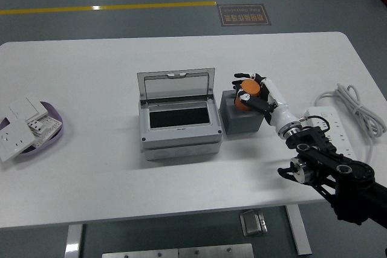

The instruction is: Pick up the cylinder from the cube,place it in the box,flap close box

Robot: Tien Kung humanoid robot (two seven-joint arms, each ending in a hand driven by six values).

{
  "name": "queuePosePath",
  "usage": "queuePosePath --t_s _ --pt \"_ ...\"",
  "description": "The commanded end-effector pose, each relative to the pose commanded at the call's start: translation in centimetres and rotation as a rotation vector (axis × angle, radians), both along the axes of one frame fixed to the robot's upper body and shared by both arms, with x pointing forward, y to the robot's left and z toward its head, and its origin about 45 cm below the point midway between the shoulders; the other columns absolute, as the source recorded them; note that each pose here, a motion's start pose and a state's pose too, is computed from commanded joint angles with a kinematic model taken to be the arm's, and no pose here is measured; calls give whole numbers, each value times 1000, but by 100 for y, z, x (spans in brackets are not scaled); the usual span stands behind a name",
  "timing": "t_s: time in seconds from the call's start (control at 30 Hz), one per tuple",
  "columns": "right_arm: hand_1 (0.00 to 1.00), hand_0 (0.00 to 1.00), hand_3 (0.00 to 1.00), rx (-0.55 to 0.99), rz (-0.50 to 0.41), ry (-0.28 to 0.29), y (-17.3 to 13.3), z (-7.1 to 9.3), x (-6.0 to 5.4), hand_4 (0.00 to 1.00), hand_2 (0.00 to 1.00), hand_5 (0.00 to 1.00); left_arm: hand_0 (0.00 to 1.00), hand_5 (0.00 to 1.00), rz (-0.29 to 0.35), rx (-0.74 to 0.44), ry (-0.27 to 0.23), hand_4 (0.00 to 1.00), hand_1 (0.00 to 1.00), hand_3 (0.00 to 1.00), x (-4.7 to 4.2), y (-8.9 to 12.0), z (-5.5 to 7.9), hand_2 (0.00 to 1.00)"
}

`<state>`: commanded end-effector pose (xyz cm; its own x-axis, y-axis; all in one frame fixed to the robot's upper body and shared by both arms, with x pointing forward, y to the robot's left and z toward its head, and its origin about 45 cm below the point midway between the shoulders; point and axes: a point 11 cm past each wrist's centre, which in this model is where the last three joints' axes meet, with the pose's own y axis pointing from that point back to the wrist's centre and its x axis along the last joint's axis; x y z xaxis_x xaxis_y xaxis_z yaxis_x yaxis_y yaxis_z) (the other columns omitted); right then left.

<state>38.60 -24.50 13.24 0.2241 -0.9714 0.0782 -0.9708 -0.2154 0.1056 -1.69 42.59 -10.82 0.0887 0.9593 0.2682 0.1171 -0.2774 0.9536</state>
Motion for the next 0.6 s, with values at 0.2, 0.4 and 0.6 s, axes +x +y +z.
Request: queuePosePath --t_s 0.2,0.4,0.6 --pt "656 689 652 -3 0 2 3 -4 1 429 593 2 610 249 0 0 0 685 635 634 1 0 0 628" --pt "656 688 652 -2 -4 -5 17 15 5 447 592 2 610 249 0 0 -1 685 635 633 2 0 0 627" --pt "659 704 641 14 -15 -41 43 115 24 434 580 2 610 249 0 1 -1 684 635 633 -3 1 0 627"
